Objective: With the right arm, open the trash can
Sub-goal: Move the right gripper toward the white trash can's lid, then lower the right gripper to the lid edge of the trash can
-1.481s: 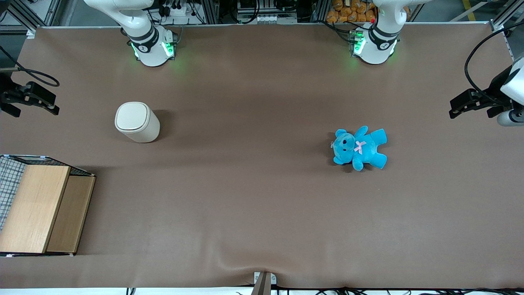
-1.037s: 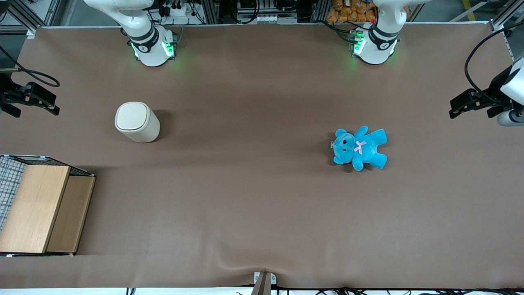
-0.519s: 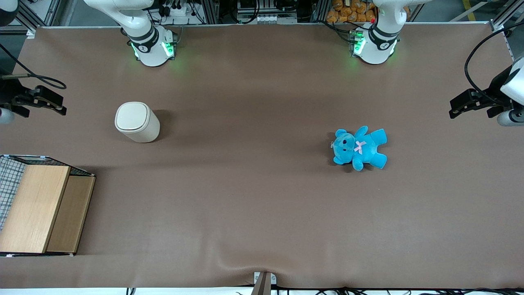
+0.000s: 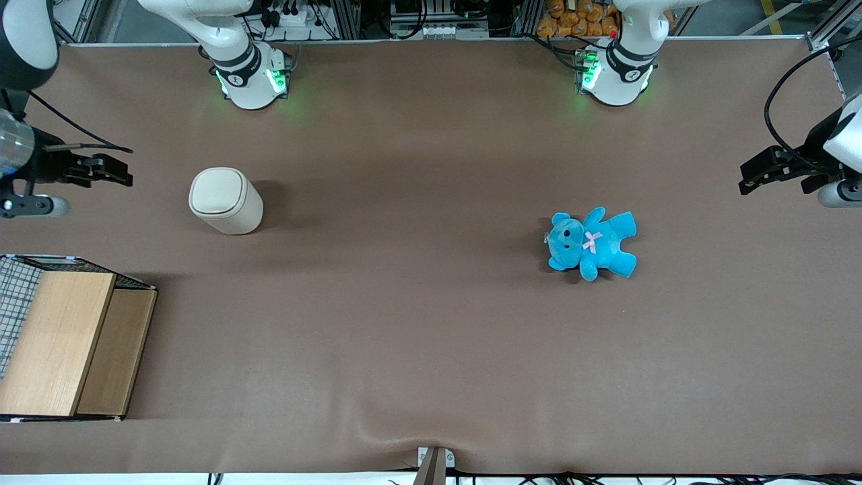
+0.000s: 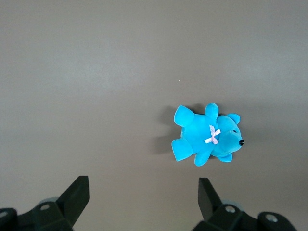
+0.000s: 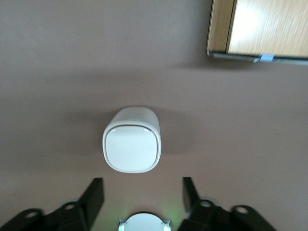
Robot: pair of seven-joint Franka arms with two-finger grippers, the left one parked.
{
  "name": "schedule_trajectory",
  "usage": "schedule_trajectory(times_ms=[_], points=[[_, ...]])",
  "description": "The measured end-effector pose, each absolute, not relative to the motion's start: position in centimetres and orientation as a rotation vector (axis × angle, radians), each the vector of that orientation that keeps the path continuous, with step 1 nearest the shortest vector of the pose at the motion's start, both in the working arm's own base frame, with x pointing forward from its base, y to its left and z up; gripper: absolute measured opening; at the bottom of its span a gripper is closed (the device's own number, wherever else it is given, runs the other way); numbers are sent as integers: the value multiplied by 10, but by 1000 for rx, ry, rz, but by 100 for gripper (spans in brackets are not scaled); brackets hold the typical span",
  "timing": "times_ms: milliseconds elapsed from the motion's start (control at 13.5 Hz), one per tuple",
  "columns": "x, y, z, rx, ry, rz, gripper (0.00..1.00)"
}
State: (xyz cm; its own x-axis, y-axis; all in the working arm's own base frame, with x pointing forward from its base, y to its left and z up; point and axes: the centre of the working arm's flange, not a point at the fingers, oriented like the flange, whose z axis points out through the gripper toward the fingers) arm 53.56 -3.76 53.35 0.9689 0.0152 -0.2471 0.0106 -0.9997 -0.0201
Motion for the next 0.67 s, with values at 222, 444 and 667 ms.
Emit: schedule_trajectory(times_ms=[222,444,667], points=[[523,-36,503,-3076,-21,493,26],[507,-35,475,-3060,-23,551,9],[494,-34,448,-3044,-23,612,1]])
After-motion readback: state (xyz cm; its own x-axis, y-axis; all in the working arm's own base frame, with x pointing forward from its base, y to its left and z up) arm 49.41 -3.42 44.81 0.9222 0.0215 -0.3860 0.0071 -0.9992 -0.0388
